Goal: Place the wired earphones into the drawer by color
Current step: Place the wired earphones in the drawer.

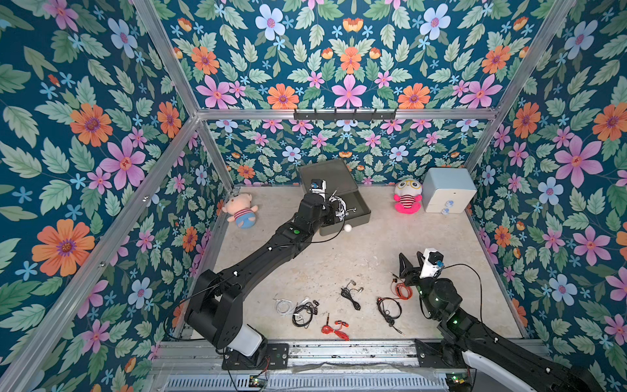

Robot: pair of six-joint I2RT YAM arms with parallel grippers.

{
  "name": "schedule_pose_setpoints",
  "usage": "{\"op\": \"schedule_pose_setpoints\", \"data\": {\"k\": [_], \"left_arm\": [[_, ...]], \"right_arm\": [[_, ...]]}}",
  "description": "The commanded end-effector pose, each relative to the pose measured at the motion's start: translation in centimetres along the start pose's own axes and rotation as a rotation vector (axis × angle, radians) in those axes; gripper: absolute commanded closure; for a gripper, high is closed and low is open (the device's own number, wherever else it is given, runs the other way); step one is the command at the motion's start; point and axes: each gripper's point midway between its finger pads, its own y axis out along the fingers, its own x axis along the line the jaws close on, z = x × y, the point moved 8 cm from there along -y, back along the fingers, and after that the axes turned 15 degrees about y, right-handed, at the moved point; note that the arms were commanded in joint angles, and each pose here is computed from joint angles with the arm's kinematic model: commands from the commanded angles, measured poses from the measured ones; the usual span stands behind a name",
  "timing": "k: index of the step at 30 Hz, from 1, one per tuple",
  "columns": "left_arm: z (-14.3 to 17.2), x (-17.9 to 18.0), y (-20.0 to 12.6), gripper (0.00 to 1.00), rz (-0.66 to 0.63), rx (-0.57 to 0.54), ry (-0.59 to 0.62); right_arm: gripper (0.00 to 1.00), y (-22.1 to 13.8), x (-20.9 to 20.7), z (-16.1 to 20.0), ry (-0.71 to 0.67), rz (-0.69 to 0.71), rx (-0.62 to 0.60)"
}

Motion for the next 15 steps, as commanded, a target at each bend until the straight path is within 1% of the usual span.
{"op": "schedule_pose_setpoints", "data": {"k": [1, 4, 5, 6, 7, 8, 10, 11, 13, 15], "left_arm": [[-0.8, -0.1, -0.1, 1.0, 0.013, -0.039, -0.006], [-0.9, 0.0, -0.3, 1.0, 0.011, -0.039, -0.005], [-1.0, 0.0, -0.5, 0.91, 0.013, -0.042, -0.005], [-1.1, 0.0, -0.6, 0.78, 0.013, -0.045, -0.006], [-1.1, 0.0, -0.8, 0.61, 0.012, -0.045, -0.008], [-1.3, 0.1, -1.1, 0.52, 0.01, -0.048, -0.011], [-1.4, 0.2, -1.8, 0.4, 0.006, -0.056, -0.018], [-1.4, 0.3, -2.1, 0.36, 0.004, -0.057, -0.02], [-1.5, 0.6, -3.1, 0.29, -0.007, -0.064, -0.028], [-1.4, 0.9, -4.2, 0.26, -0.021, -0.065, -0.037]], "right_arm": [[0.28, 0.0, 0.2, -0.3, -0.003, -0.005, -0.015], [0.28, 0.0, 0.2, -0.3, -0.002, -0.005, -0.016], [0.28, 0.0, 0.1, -0.3, -0.002, -0.002, -0.015], [0.28, 0.1, 0.2, -0.3, -0.002, -0.005, -0.013], [0.28, 0.1, 0.2, -0.3, 0.0, -0.007, -0.013], [0.28, 0.1, 0.2, -0.2, -0.001, -0.009, -0.01], [0.28, 0.1, 0.3, -0.2, 0.004, -0.017, -0.005], [0.28, 0.1, 0.4, -0.2, 0.004, -0.018, -0.003], [0.27, 0.2, 0.5, -0.1, 0.004, -0.023, 0.007], [0.27, 0.3, 0.6, 0.0, 0.005, -0.033, 0.019]]}}
